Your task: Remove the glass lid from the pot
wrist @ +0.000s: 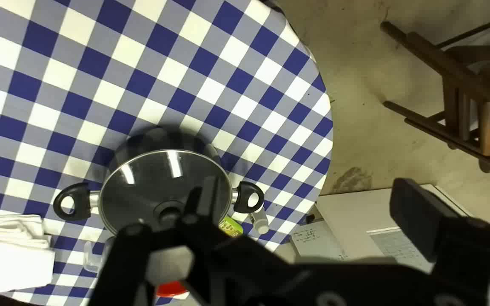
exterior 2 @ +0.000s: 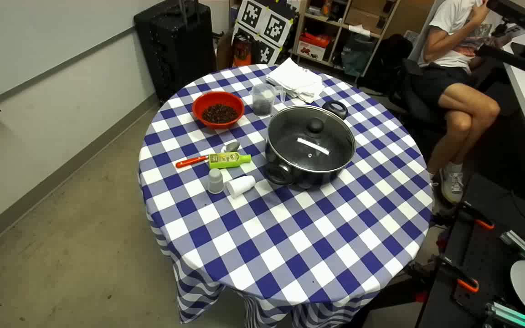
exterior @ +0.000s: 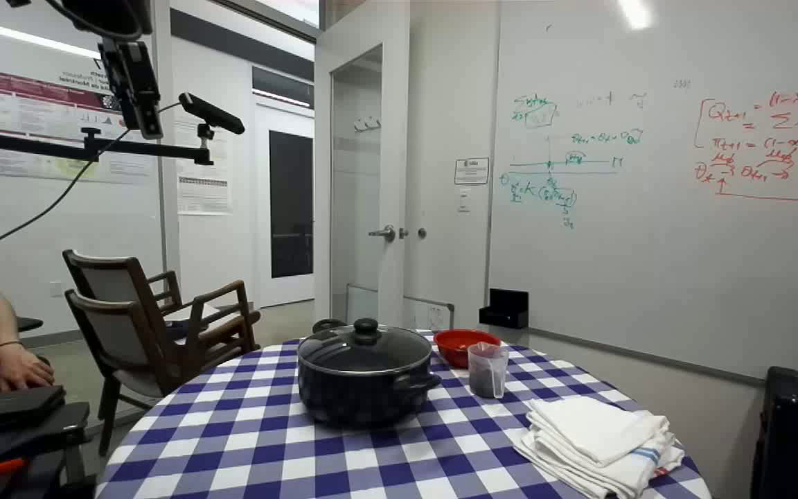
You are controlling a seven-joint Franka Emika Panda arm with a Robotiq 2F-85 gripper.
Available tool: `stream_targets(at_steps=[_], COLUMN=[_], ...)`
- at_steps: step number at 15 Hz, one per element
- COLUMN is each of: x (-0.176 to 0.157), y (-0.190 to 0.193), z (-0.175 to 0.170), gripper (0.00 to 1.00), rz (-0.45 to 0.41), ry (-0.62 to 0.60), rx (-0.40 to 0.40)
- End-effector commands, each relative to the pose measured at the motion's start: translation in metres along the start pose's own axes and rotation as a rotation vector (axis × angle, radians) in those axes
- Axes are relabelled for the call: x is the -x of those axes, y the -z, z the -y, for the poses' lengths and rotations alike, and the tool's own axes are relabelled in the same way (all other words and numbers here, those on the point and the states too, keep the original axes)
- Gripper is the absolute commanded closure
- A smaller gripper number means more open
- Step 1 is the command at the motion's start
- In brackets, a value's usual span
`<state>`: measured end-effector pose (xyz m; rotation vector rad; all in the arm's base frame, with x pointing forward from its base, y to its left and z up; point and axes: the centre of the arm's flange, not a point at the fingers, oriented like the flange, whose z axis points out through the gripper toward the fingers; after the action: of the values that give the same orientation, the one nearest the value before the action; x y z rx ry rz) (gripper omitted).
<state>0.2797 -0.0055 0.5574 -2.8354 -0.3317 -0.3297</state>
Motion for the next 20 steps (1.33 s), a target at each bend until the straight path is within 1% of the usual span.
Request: stream_targets(at_steps=[1, 5, 8, 12, 15, 18, 20], x=[0.000, -0.029, -0.061, -0.121, -0.168, -0.215, -0.242], y=[0.000, -0.027, -0.054, -0.075, -0.091, -0.118, -0.143], z=[0.000, -0.004, -0.017, -0.042, -0.062, -0.080, -0.093], gripper=[0.00, 0.00, 0.00, 0.00, 0.00, 0.00, 0.00], rz=[0.000, 0.044, 0.056, 0.054, 0.080, 0.119, 0.151], ry=[0.000, 0.005, -0.005, -0.026, -0.013, 0.001, -0.031], rx=[0.000, -0.022, -0.011, 0.043, 0.054, 0.074, 0.155])
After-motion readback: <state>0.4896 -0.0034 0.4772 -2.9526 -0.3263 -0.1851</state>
